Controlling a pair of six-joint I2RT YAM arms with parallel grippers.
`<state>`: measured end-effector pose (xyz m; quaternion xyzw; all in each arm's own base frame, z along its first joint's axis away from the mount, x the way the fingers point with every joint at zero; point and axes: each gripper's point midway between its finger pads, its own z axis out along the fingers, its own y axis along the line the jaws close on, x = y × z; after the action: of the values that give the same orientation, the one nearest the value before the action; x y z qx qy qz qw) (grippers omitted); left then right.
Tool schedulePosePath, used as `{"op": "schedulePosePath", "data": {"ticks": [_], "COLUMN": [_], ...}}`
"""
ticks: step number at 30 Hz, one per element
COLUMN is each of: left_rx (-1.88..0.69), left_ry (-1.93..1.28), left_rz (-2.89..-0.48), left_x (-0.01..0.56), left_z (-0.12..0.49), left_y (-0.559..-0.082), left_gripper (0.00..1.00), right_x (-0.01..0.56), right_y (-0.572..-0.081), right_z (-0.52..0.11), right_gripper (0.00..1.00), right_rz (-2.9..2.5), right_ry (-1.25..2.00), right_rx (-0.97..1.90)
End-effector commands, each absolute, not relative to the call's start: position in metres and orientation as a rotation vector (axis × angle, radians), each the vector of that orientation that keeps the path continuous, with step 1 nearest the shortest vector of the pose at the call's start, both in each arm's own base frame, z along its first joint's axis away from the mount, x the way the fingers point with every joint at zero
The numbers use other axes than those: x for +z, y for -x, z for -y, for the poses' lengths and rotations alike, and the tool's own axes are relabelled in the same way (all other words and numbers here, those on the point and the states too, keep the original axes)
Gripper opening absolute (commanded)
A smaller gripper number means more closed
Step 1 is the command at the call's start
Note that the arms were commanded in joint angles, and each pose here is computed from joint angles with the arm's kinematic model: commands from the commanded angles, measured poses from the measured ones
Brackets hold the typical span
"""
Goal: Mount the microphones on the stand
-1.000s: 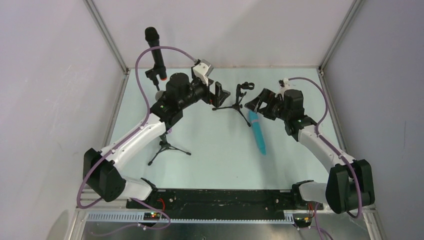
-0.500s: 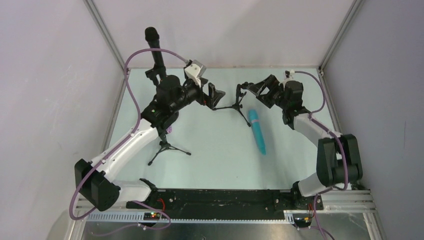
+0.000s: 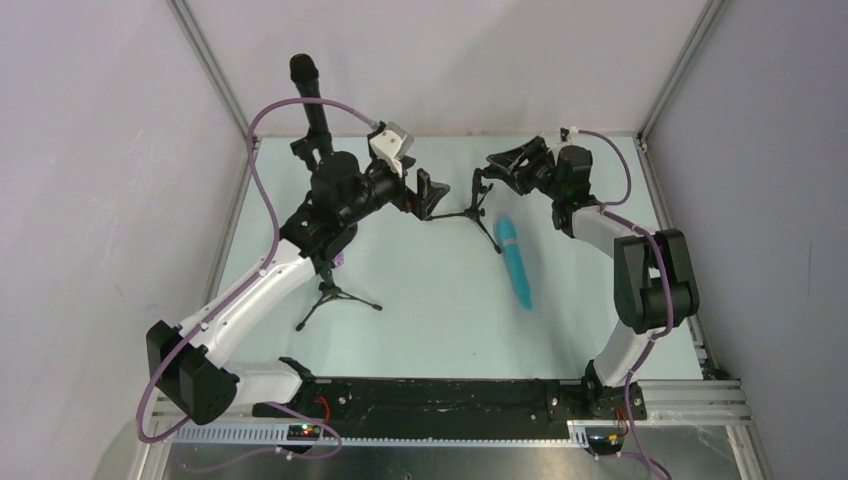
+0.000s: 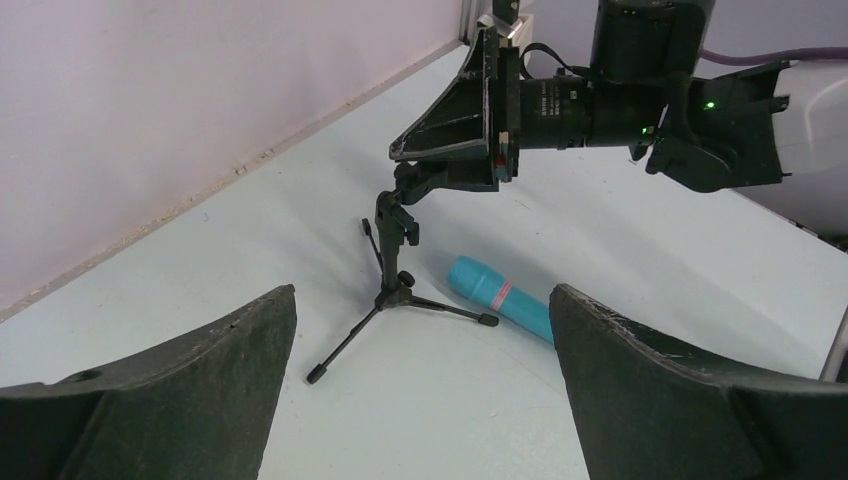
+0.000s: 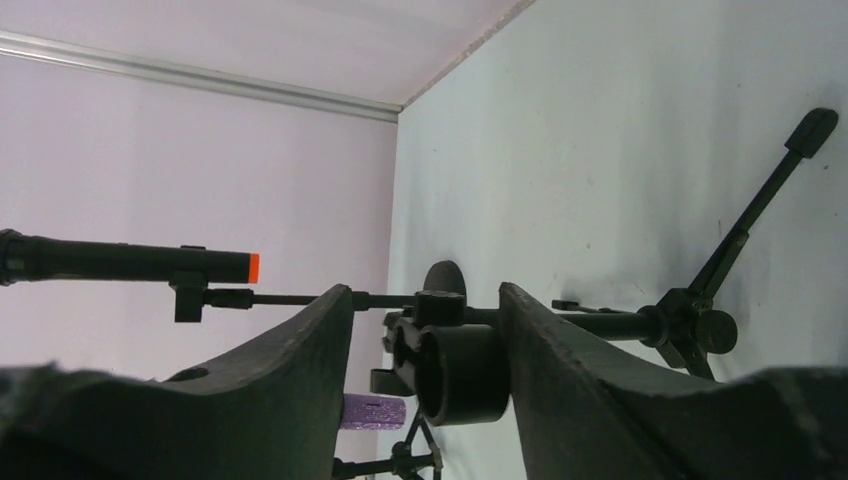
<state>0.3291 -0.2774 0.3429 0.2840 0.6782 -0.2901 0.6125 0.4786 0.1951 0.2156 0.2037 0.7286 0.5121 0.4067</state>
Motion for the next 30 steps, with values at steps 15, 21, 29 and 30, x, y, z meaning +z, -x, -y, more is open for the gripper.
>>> {"op": "schedulePosePath", "data": {"ticks": [15,21,29,30], "left_rx": [-0.622,-0.622,-0.615,-0.615], "left_ry": [-0.676,-0.679,-0.680,-0.680], "left_rz": [-1.507,-1.507,-1.506,-1.506], "left_x": [0.355,0.354,0.354,0.354], "left_z": [0.272,0.272,0.271,0.272], "left_y": [-0.325,-0.325,-0.325,-0.325], "left_gripper": [1.00,1.00,1.00,1.00], "right_x": [0.226,0.237,0.248,0.252], "right_y": [-0.477,-0.465,-0.433,-0.430], "right_z": [-0.217,-0.226,-0.255,-0.256], "right_gripper": [0.12,0.00,0.00,0.00], "right_rz": [-1.825,-1.827,-1.878,-1.879], "right_ry": [-0.468,-0.405,-0.261,-0.247], "right_rx": [1.449,1.498,1.614,1.620]}}
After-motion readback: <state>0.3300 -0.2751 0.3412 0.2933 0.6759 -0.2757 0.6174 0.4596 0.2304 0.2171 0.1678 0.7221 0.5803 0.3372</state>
